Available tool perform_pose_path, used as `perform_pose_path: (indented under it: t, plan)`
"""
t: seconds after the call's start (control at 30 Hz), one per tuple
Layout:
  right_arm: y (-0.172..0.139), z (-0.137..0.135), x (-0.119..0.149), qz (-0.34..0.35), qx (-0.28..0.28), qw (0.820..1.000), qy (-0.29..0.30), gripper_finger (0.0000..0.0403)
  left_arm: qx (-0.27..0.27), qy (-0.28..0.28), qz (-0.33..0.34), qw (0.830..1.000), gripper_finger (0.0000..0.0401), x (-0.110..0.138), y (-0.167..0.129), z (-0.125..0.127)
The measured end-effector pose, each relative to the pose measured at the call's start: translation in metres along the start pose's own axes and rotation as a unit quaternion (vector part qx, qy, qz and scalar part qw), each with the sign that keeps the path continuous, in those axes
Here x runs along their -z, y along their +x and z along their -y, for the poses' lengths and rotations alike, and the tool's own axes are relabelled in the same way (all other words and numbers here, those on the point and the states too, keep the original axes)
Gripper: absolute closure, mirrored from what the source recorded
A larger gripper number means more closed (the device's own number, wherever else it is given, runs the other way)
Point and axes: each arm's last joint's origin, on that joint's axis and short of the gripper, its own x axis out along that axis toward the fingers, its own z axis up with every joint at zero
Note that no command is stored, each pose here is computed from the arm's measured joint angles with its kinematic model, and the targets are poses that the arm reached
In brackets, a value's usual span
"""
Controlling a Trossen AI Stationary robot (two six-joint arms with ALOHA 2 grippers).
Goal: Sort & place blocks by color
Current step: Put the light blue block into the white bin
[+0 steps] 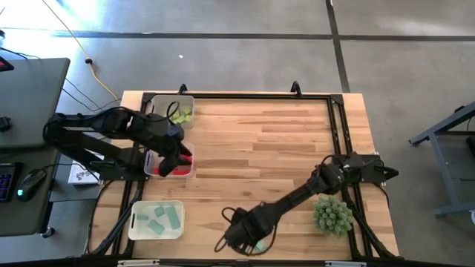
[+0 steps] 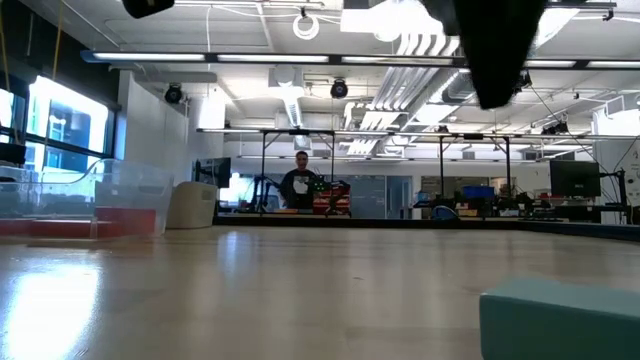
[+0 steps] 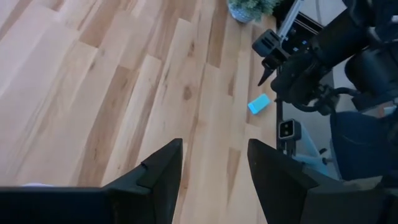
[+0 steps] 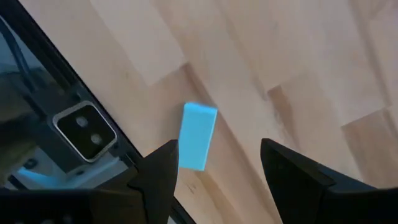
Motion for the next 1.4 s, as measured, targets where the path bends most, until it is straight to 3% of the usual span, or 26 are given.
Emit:
perform_pose_path:
  t: [0.2,0.47,1.17,1.4]
  plan:
    - [0.021,-0.012,0.019,-0.010,0.019,1.000,0.002,0.0187,0.010,0.003,-0.005,1.000,0.0231,0.003,0.001,0.006]
    - [0.040,-0.022,0.033,-0.014,0.032,0.999,0.024,0.0187,-0.016,0.012,0.010,1.000,0.0231,0.004,0.001,0.009]
    - [0.083,-0.030,0.038,-0.017,0.047,0.998,0.037,0.0188,-0.016,0.012,0.010,1.000,0.0231,0.004,0.001,0.009]
    - [0.085,-0.031,0.037,-0.027,0.042,0.998,0.038,0.0242,-0.016,0.012,0.010,1.000,0.0231,0.004,0.001,0.009]
